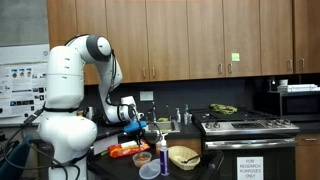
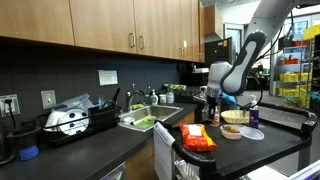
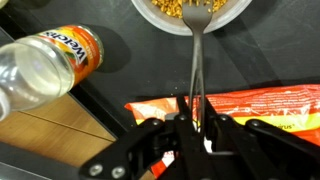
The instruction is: Scoop one spoon of baked beans with the silver spoon in the clear lunch box upwards and put it back downwards into the clear lunch box
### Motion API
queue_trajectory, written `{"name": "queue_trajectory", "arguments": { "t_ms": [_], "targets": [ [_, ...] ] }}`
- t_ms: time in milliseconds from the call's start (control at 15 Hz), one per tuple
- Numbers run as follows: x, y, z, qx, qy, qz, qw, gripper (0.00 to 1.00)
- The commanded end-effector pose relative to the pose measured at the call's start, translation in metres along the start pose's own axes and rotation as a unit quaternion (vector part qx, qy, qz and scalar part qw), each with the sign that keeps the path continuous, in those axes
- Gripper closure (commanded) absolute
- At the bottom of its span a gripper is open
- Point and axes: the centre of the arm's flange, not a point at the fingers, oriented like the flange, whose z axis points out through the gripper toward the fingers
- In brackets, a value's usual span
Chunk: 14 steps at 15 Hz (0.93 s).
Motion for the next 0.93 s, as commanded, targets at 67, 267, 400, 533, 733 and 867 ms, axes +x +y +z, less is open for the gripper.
{"name": "queue_trajectory", "arguments": {
  "t_ms": [67, 267, 400, 533, 733, 867],
  "targets": [
    [-0.005, 0.004, 0.011, 0.013, 0.027, -0.008, 0.9995, 0.96],
    [-0.008, 0.005, 0.014, 0.021, 0.047, -0.004, 0.9987, 0.96],
    [-0.011, 0.006, 0.015, 0.023, 0.057, 0.001, 0.9981, 0.96],
    [-0.013, 0.008, 0.013, 0.023, 0.065, 0.004, 0.9976, 0.96],
    [-0.016, 0.009, 0.009, 0.023, 0.075, 0.01, 0.9968, 0.96],
    [-0.018, 0.01, 0.008, 0.023, 0.078, 0.015, 0.9966, 0.96]
  ]
}}
